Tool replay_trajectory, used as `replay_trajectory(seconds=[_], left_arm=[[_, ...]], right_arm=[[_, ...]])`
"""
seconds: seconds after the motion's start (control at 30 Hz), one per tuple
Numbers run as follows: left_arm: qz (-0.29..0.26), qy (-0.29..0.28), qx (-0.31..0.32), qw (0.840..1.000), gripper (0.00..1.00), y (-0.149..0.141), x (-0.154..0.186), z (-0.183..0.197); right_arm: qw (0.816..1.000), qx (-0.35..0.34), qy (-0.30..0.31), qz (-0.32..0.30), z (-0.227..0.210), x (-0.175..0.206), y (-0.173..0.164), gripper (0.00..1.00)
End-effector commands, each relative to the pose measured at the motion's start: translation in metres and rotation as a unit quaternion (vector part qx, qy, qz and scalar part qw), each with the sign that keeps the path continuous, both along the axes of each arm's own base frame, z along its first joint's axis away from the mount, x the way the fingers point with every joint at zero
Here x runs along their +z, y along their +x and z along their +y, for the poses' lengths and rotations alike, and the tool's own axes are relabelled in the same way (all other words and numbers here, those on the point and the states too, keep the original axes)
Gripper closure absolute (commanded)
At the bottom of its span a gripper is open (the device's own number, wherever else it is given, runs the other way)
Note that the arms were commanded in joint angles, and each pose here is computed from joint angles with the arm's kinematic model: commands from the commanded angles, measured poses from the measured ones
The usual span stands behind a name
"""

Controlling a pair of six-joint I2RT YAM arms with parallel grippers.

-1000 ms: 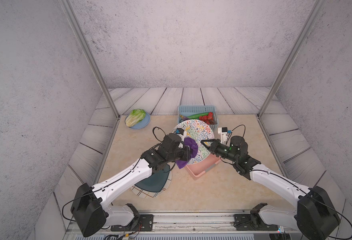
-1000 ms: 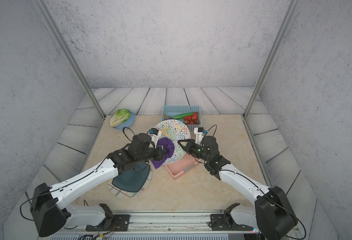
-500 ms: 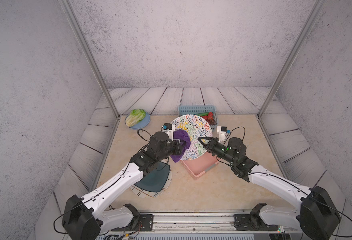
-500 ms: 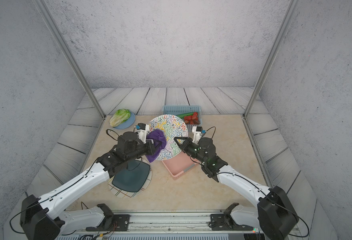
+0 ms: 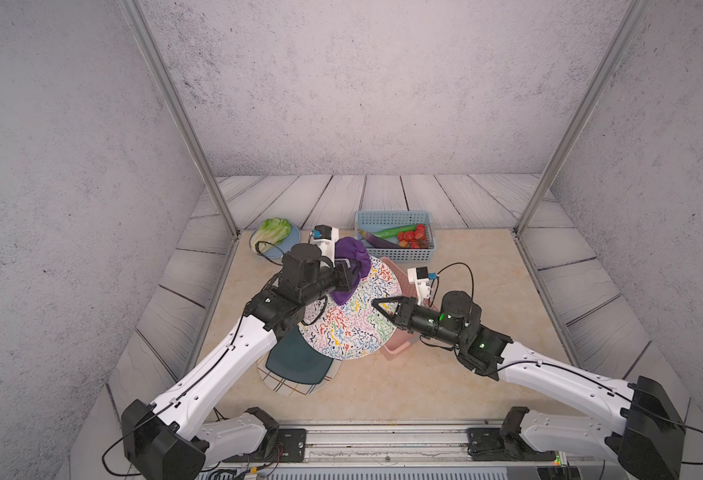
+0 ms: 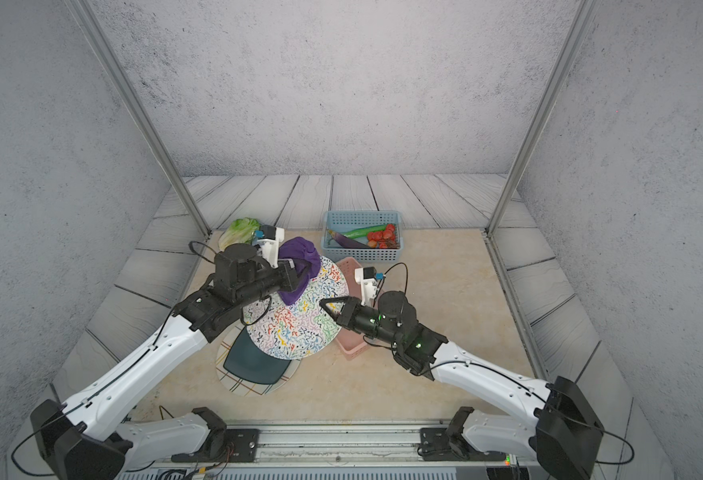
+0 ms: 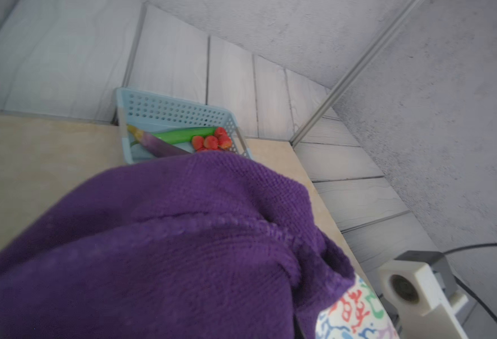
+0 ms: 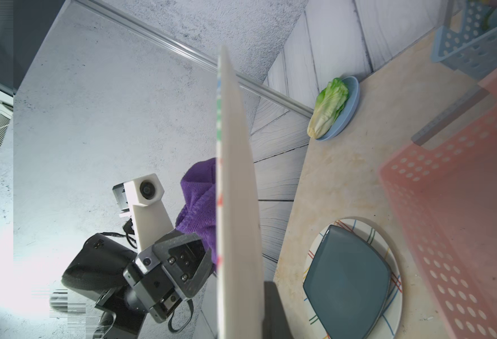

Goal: Wipe the wet plate dry
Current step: Wipe the plate with towel.

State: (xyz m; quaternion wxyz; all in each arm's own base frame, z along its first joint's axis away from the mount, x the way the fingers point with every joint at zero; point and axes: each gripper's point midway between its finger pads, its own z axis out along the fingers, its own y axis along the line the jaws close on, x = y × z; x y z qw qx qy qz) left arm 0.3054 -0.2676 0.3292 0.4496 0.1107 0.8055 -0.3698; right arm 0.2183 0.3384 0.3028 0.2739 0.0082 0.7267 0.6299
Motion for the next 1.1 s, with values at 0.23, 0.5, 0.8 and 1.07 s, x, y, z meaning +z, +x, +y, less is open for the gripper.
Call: replay_trajectory(seconds=[0.23,0.5,0.8,1.07], left_arm=[[0.087,0.135,-0.088,0.983,1.00,-0.062,-0.110,-0.028],[0.107,0.102,0.032,0.989,1.00,-0.045,-0.102,0.062],[0.104,0.108,-0.185,0.971,1.00,-0.102,-0.113,-0.016],[0.099,-0.105,-0.091,0.985,1.00,-0.069,-0.028,0.028]], right_arm=[[0.956,0.000,0.229,-0.181,-0.068,0.176,-0.013,1.00],[0.959,0.028,0.195,-0.205,-0.071,0.172,-0.035,1.00],[0.959,-0.054,0.205,-0.188,-0.093,0.169,-0.009,1.00],[0.952,-0.115,0.235,-0.160,-0.135,0.165,0.019,1.00]])
